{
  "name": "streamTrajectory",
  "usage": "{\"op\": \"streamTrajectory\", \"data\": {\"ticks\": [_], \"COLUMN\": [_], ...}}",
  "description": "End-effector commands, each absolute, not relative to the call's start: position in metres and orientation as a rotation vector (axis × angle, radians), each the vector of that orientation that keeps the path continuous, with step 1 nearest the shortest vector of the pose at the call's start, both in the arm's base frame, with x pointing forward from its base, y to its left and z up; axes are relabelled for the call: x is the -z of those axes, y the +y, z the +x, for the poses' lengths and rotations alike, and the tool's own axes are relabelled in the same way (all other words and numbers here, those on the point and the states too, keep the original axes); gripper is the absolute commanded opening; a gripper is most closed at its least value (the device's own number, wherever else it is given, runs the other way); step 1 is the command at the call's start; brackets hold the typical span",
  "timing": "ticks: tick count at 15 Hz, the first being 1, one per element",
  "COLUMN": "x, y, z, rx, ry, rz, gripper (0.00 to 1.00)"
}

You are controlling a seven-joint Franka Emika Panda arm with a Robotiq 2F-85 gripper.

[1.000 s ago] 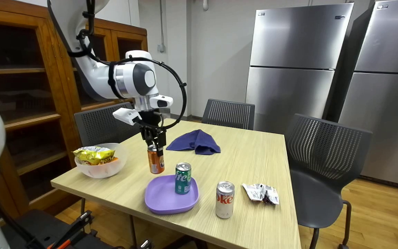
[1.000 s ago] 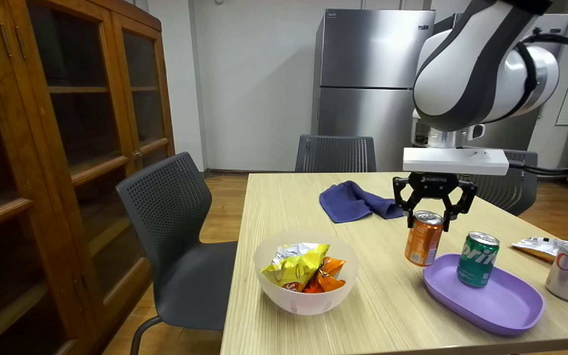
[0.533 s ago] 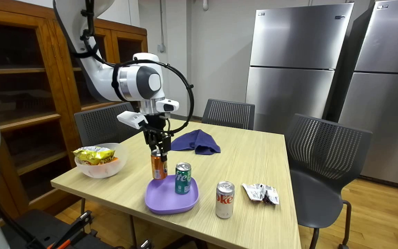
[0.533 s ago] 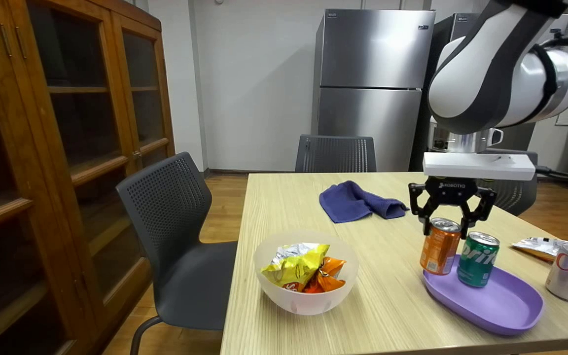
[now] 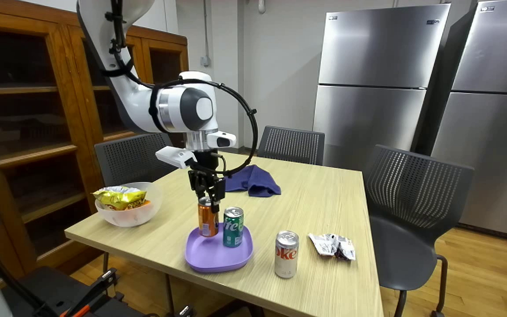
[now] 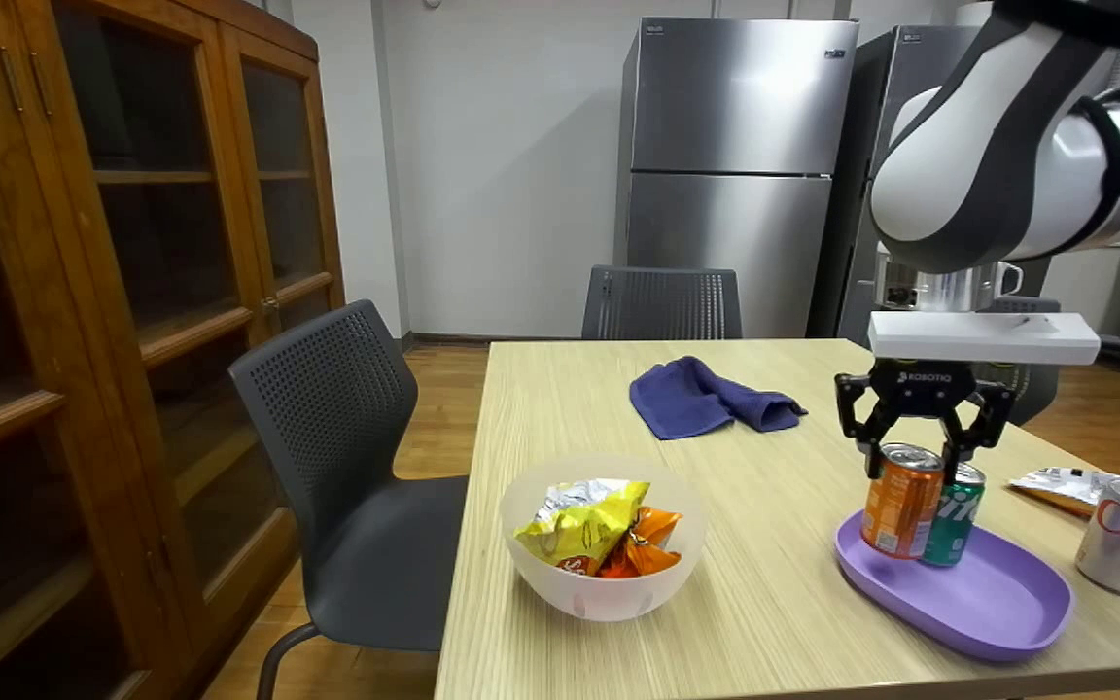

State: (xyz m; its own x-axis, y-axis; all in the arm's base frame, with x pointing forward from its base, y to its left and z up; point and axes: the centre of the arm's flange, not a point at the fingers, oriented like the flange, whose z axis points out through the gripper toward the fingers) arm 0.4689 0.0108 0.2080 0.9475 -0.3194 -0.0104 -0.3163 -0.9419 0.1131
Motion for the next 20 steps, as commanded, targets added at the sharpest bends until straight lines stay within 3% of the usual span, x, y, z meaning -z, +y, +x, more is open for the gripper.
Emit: {"op": "streamTrajectory", "data": {"ticks": [1,11,12,15,20], "x": [-0.209,-0.193,-0.194,-0.201,-0.219], "y": [0.002,0.0,0.0,0.0,-0.001], "z": [0.471,0.474,0.475,0.475,0.481], "rx": [0.085,0.139,0.141,0.138,0.136], "ry": [-0.445,-0.388,-0.379,-0.35,-0.298], "rz": [2.988,2.985,2.983,2.986,2.997], "gripper": [0.39,0.39,0.89,0.99,1.0]}}
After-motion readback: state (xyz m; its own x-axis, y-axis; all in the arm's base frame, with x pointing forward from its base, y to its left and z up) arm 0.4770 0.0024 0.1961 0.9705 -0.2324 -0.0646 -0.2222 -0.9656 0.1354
